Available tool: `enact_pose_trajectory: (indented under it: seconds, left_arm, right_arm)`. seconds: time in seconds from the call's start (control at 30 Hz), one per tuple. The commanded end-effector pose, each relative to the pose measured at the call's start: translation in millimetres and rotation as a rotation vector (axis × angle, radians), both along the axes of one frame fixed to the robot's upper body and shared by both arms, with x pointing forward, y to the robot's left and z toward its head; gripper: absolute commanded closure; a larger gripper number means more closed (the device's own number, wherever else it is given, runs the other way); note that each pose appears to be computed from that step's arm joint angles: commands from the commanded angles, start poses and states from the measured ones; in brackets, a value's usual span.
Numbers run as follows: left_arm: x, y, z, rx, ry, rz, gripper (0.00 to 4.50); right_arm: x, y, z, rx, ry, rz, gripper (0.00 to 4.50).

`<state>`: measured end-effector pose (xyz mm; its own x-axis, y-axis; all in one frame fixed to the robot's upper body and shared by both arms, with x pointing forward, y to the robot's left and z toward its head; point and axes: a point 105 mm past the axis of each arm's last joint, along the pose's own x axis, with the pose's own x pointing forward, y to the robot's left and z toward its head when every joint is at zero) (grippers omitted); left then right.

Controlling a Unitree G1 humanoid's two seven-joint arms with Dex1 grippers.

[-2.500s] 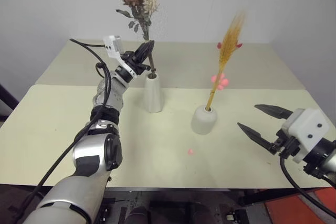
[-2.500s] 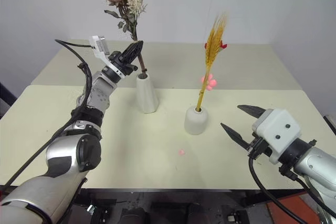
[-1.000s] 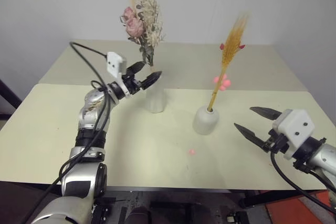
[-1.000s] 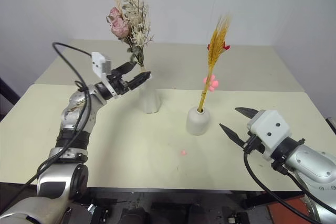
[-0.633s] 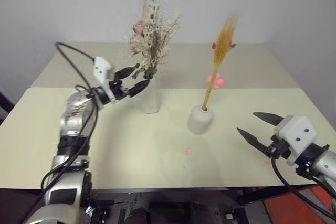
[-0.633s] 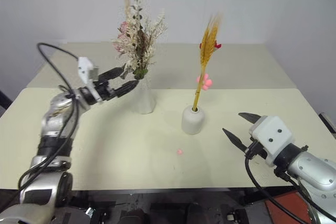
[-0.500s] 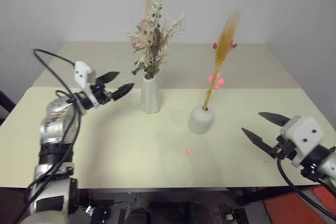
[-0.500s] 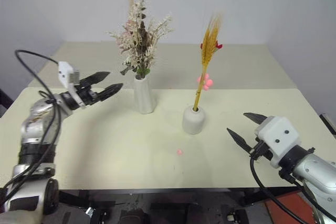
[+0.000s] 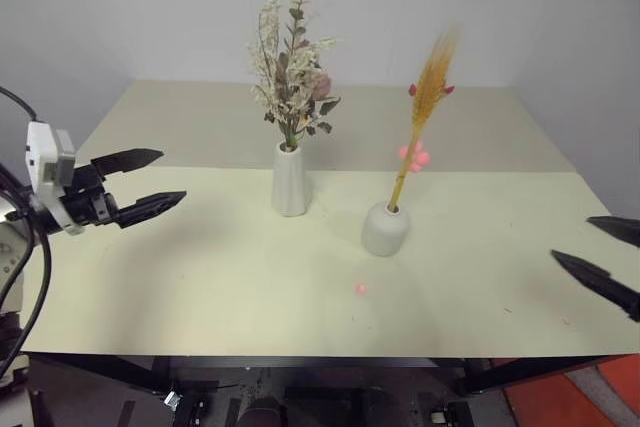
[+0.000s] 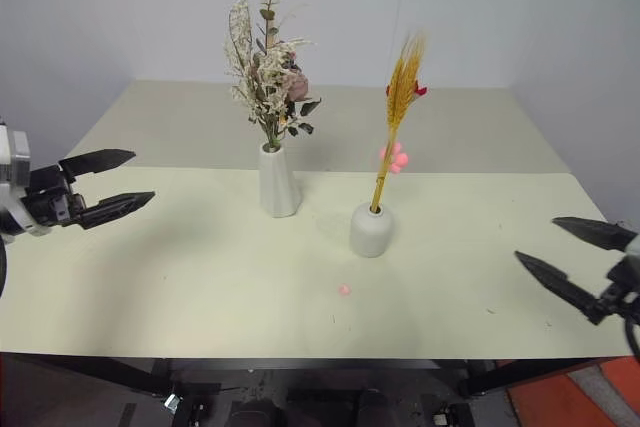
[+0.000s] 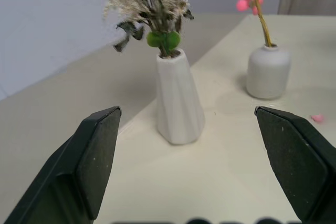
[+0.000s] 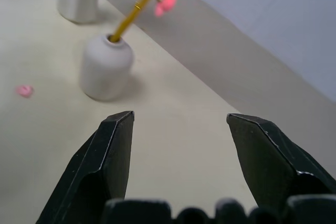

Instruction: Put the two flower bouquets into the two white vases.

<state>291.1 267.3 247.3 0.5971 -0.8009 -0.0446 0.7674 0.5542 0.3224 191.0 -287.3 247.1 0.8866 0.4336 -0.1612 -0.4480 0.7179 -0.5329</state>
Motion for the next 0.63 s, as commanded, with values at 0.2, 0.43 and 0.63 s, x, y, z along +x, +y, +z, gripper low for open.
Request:
enact_pose_trajectory:
  seconds: [0.2,0.43,0.63]
  left_arm:
    - [-6,-4,10,0.047,-0.089,-0.012,0.07]
    - [1,-6,10,0.008,-0.106,0.002,0.07]
    - [7,-11,3,0.096,-0.077,-0.039,0.07]
  right_arm:
    - [3,0,12,-0.086,0.009,-0.005,1.08]
    - [10,3,4,-0.089,0.035,-0.022,1.08]
    - [2,6,3,-0.073,0.035,-0.039,1.08]
